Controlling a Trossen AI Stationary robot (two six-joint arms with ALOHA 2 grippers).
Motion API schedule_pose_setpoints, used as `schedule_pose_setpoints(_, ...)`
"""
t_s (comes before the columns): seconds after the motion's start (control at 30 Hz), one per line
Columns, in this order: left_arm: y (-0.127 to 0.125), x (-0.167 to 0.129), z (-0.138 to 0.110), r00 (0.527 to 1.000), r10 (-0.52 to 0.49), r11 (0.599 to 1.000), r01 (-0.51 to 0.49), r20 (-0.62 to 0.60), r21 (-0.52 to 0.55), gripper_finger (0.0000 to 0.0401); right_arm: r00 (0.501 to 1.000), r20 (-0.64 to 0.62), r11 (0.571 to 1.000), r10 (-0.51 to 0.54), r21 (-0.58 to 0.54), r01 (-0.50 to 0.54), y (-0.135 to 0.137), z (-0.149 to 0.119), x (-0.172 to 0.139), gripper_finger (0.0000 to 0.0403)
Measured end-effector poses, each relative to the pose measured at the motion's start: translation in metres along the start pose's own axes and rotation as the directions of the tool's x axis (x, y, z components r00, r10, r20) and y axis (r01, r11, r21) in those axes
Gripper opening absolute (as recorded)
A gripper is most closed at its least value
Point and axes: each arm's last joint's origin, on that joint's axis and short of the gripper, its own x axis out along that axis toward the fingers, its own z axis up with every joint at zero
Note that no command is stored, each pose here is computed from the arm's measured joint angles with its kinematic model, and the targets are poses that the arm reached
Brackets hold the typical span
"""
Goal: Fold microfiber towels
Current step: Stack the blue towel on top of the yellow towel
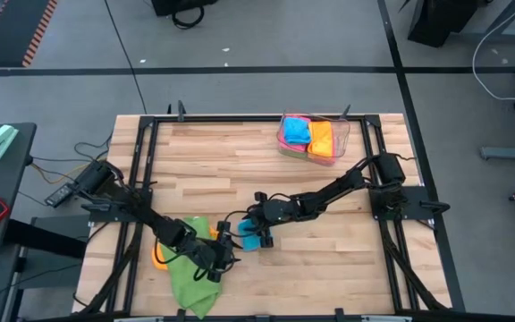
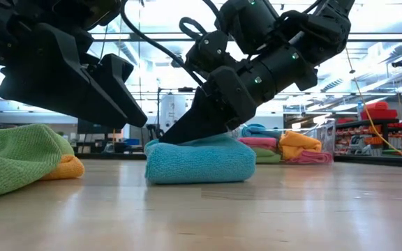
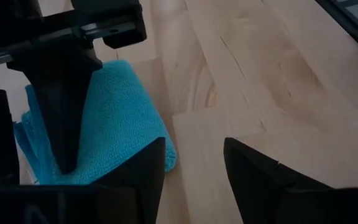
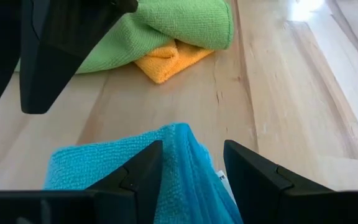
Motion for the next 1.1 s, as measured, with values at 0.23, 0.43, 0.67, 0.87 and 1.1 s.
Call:
schedule_pose_setpoints(0.23, 0.000, 0.000, 0.000, 1.000, 0.000, 1.000, 0.000, 0.000, 0.000, 0.0172, 1.000, -0.001, 1.000, -0.007, -0.002, 0.007, -0.004, 0.000, 0.000, 0.0180)
schedule_pose_setpoints(0.43, 0.000, 0.000, -0.001, 1.000, 0.001, 1.000, -0.001, -0.008, 0.003, 0.0174, 1.000, -0.002, 1.000, -0.018, 0.003, 0.018, -0.011, 0.000, 0.001, 0.0180)
schedule_pose_setpoints(0.67, 0.000, 0.000, -0.002, 1.000, 0.004, 1.000, -0.003, -0.021, 0.025, 0.0174, 1.000, -0.002, 1.000, -0.024, -0.010, 0.024, -0.013, 0.000, 0.001, 0.0180)
schedule_pose_setpoints(0.87, 0.001, 0.000, -0.004, 0.999, 0.009, 0.996, -0.005, -0.040, 0.094, 0.0172, 1.000, 0.007, 1.000, -0.024, 0.001, 0.024, -0.014, 0.004, -0.002, 0.0180)
schedule_pose_setpoints(1.1, 0.004, 0.000, -0.005, 0.992, 0.118, 0.971, -0.107, -0.038, 0.212, 0.0178, 0.998, 0.058, 1.000, -0.024, 0.001, 0.024, -0.017, 0.037, -0.034, 0.0180)
